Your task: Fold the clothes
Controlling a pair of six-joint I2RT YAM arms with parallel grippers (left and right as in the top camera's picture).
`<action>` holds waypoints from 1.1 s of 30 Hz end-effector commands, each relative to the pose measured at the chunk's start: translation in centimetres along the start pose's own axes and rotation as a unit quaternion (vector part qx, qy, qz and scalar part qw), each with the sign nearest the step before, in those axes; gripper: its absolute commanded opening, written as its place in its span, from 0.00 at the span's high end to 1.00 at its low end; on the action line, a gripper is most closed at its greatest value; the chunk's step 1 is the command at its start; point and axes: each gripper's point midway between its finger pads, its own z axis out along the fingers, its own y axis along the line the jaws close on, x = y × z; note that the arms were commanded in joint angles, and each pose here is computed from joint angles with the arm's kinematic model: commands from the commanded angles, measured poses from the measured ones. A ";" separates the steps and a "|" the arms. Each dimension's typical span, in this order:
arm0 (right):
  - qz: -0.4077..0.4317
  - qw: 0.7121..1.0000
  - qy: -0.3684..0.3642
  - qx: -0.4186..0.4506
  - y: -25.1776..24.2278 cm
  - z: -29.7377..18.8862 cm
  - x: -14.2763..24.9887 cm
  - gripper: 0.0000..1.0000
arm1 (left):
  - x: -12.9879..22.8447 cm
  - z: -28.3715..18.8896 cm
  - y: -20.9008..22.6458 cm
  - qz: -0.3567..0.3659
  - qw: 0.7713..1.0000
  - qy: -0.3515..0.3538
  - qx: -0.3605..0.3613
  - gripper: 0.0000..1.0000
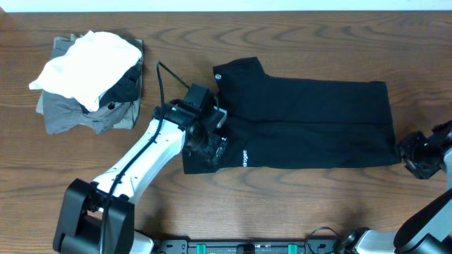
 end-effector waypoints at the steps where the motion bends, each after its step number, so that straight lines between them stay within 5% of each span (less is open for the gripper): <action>1: -0.008 0.999 0.003 -0.048 1.5 1.9 0.9 0.44 | 0.6 1.4 -0.8 -0.002 0.999 0.017 0.034 0.29; 8: -0.010 0.996 -0.022 -0.085 2.0 4.0 1.2 0.53 | 0.1 2.7 -1.9 -0.004 0.997 0.020 0.075 0.66; 11: -0.008 0.997 -0.012 -0.082 1.7 4.3 1.9 0.65 | 0.5 2.8 -1.9 -0.007 0.997 0.030 0.075 0.94; 17: 0.000 0.997 -0.024 -0.079 1.2 3.5 1.0 0.99 | 1.8 2.7 -1.7 -0.011 0.996 0.056 0.073 0.94; 26: 0.056 0.997 -0.024 0.041 -3.5 -1.5 -0.4 0.99 | 4.9 1.9 2.5 -0.050 0.992 0.116 -0.007 0.94; 31: 0.058 0.997 -0.013 0.056 -3.9 -1.8 0.1 0.73 | 4.9 1.6 4.2 -0.084 0.991 0.108 -0.008 0.94; 33: 0.059 0.996 -0.014 0.059 -4.0 -1.8 0.1 0.71 | 4.9 1.5 4.6 -0.099 0.989 0.106 -0.008 0.94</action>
